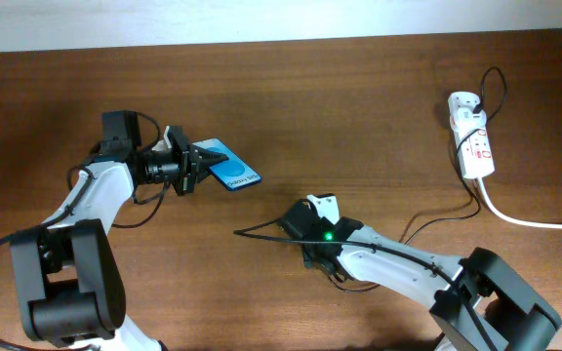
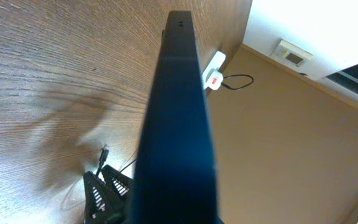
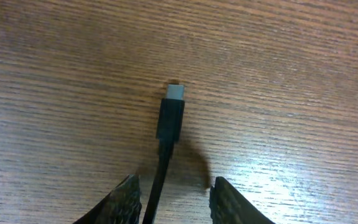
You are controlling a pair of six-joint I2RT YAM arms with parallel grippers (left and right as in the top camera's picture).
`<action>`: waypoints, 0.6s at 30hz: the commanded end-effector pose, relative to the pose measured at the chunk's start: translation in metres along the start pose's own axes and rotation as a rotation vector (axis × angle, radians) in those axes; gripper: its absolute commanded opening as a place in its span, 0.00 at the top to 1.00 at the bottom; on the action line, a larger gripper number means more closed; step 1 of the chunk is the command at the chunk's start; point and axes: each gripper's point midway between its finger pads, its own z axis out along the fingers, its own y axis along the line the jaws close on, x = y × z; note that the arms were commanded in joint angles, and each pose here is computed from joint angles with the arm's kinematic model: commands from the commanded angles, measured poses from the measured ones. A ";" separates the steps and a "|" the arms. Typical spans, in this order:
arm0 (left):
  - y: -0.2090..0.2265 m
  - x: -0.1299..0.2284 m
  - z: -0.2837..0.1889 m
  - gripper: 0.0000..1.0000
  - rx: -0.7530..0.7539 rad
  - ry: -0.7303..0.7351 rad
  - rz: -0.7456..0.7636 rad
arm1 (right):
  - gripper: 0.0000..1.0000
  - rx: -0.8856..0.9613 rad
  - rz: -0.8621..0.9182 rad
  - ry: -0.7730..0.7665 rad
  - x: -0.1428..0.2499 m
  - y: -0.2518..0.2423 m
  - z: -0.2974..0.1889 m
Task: Plug charger to phone and switch on socket
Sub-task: 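Lift the cable end with the right gripper toward the phone bottom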
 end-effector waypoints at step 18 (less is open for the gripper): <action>-0.078 0.037 0.002 1.00 0.295 0.227 0.375 | 0.96 -0.759 0.124 -0.320 -0.056 0.015 -0.248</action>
